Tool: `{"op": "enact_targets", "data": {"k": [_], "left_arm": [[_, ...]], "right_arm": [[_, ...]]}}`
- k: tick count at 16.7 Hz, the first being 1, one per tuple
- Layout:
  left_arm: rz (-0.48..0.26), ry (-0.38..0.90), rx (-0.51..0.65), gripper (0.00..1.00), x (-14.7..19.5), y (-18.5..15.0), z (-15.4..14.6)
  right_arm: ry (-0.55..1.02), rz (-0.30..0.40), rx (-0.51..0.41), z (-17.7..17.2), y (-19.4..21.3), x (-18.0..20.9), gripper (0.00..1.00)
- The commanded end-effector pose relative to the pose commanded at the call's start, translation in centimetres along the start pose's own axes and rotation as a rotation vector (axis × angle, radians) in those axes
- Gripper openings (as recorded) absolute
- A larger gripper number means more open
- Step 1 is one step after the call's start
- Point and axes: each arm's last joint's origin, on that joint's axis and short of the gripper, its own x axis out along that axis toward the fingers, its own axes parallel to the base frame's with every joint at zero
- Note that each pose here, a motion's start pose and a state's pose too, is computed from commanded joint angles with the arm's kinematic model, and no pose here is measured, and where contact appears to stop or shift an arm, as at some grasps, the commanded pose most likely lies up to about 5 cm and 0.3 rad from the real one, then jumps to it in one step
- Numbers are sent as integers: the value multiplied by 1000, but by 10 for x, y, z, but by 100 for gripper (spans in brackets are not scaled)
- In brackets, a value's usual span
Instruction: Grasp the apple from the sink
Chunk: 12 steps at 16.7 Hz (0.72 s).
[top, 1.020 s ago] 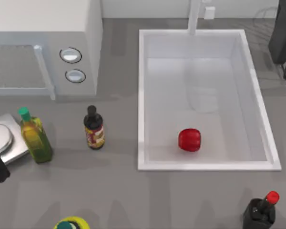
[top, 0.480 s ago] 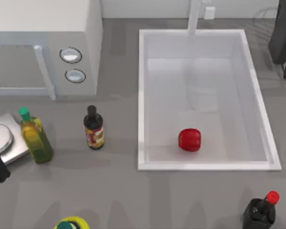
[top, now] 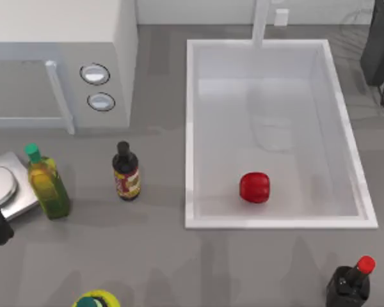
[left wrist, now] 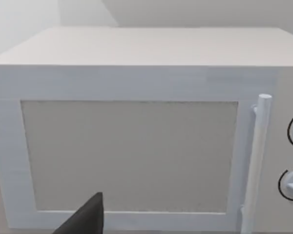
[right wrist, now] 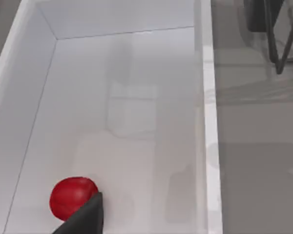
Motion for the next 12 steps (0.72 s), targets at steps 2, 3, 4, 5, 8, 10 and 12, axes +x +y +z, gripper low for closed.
{"op": "enact_targets", "data": {"k": [2, 3, 4, 5, 8, 10, 12], "left_arm": [[0, 0, 0, 100, 0, 0, 0], [0, 0, 0, 100, 0, 0, 0], [0, 0, 0, 100, 0, 0, 0], [0, 0, 0, 100, 0, 0, 0], [0, 0, 0, 100, 0, 0, 0], [0, 0, 0, 100, 0, 0, 0], [0, 0, 0, 100, 0, 0, 0]], "right_arm": [[154, 0, 24, 27, 17, 22, 100], [231, -5, 32, 38, 26, 36, 100], [306, -12, 38, 49, 36, 52, 100], [379, -21, 42, 57, 47, 70, 100], [582, -62, 41, 68, 81, 126, 100], [697, -96, 30, 65, 104, 163, 100], [793, -129, 16, 56, 124, 196, 100]]}}
